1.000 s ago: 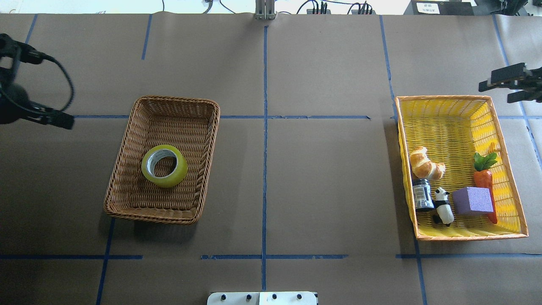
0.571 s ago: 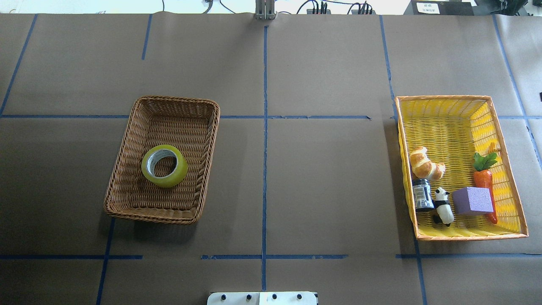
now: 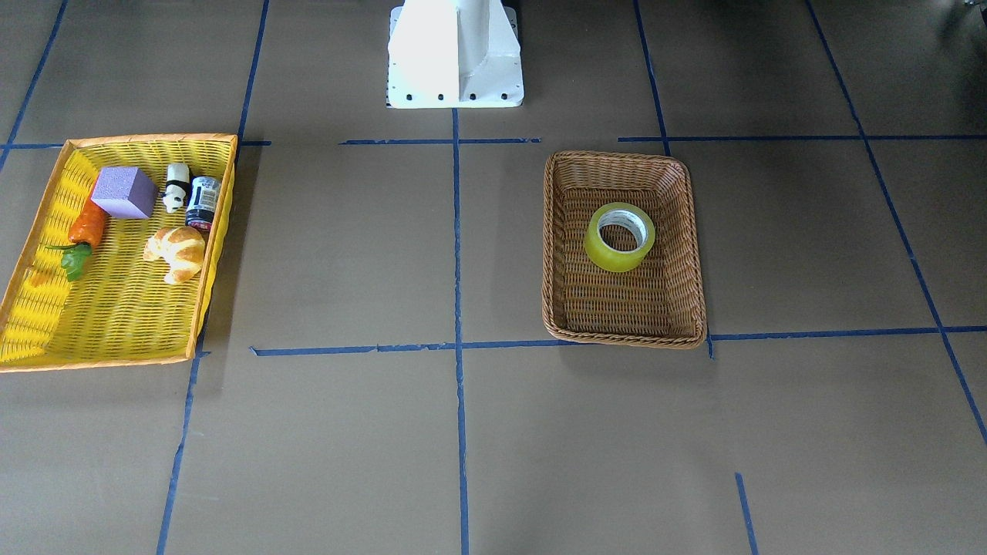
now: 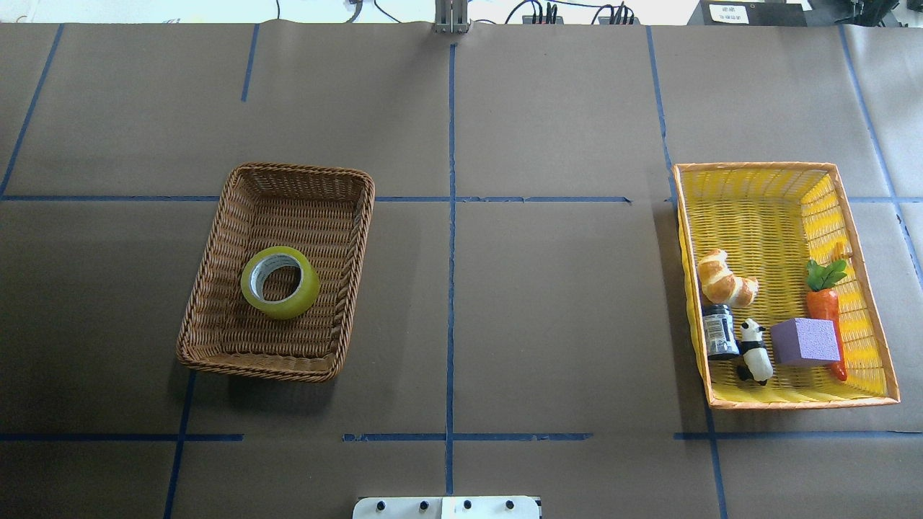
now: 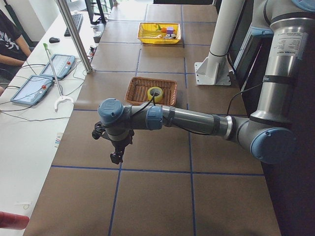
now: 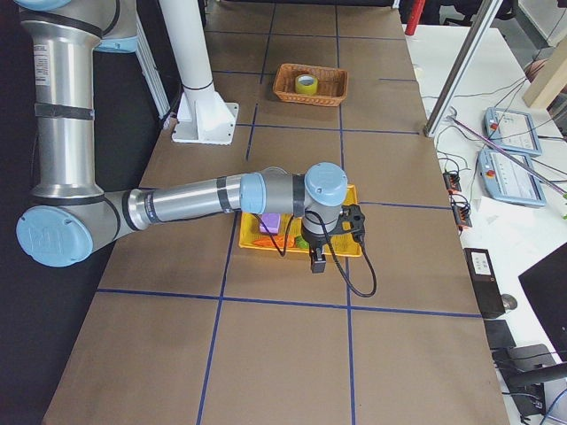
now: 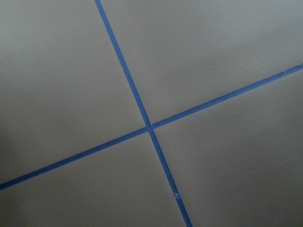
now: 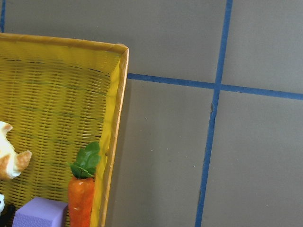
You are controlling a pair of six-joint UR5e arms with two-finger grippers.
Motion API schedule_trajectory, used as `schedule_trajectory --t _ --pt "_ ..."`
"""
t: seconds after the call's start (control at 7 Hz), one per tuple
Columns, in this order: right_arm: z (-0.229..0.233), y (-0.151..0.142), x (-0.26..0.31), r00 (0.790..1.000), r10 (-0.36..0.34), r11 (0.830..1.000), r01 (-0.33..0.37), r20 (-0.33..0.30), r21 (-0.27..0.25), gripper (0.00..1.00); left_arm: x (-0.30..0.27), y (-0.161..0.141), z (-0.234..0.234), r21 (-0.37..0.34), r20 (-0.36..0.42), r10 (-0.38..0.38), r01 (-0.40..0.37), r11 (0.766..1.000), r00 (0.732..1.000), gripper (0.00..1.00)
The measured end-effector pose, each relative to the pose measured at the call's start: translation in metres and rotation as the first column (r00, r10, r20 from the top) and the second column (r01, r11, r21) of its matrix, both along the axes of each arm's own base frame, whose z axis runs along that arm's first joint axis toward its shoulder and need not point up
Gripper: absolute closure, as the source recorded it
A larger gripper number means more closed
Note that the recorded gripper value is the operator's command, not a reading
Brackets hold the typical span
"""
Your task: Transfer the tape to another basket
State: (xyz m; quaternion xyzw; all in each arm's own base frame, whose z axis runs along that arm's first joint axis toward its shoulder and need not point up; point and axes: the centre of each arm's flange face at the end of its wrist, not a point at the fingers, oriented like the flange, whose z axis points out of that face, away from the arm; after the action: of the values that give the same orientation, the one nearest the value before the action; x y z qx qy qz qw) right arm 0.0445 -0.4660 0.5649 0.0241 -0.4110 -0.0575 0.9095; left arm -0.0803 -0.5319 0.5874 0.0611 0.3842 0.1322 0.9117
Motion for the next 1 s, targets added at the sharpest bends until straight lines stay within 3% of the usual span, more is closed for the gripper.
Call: schedule_trajectory --t 0.29,1.0 --pt "-0.002 -0.001 -0.007 1.000 -0.008 1.000 0.008 0.017 -0.004 0.00 0.003 0.003 -0.005 -0.041 -0.001 -0.028 0.028 0.999 1.000 0.00" --pt "-0.003 -0.005 -0.020 0.999 -0.035 0.999 0.035 -0.017 -0.001 0.00 0.005 0.007 -0.026 -0.022 -0.002 -0.031 0.031 0.999 1.000 0.00"
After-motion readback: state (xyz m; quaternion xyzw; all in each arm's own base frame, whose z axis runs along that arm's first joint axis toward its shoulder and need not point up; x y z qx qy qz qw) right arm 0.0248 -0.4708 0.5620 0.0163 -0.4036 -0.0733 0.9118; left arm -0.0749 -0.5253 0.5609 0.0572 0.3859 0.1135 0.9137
